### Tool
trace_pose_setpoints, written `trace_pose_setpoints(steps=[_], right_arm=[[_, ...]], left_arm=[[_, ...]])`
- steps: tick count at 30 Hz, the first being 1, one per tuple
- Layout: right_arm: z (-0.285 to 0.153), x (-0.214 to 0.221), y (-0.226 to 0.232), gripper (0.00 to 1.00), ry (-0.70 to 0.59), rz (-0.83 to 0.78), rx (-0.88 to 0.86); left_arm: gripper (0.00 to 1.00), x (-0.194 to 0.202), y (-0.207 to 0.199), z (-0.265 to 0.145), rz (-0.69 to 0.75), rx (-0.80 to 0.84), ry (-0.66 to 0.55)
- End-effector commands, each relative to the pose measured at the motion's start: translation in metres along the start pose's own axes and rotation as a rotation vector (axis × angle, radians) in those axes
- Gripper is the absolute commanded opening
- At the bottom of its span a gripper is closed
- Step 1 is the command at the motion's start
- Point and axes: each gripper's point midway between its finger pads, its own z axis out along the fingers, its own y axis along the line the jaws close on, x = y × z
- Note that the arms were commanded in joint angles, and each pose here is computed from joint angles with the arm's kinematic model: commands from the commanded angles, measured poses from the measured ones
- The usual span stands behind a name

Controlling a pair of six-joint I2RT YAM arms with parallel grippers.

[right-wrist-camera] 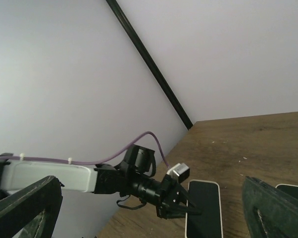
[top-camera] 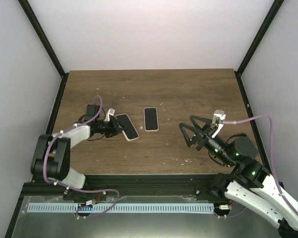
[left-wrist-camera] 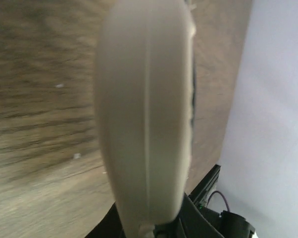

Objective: Put the phone into the phone case

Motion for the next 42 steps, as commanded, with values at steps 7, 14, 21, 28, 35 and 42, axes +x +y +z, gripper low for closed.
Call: trace_pose_setpoints(steps=[7, 14, 21, 28, 35, 42], right_arm=[[0.003, 0.004, -0.007, 1.00, 0.016, 0.002, 0.037], [0.003, 0.007, -0.010, 1.00, 0.030, 0.003, 0.055], [0.002, 0.021, -0.023, 1.00, 0.100, 0.093, 0.129], [-0.006, 0.042, -0.066, 1.00, 0.224, 0.213, 0.442], [-0.016, 0.043, -0.090, 1.00, 0.276, 0.237, 0.672], [-0.028, 0.011, -0.083, 1.00, 0.232, 0.196, 0.717]], left_arm=[[0.15, -0.014, 0.051, 0.016, -0.060, -0.062, 0.088], [0.55, -0.017, 0.082, 0.006, -0.109, -0.261, 0.059], [0.99, -0.024, 0.086, -0.035, -0.107, -0.482, -0.080], [1.00, -0.029, 0.030, -0.087, 0.037, -0.495, -0.241], [1.00, -0.018, -0.058, -0.148, 0.284, -0.399, -0.406], [1.00, 0.024, -0.158, -0.194, 0.557, -0.137, -0.499]])
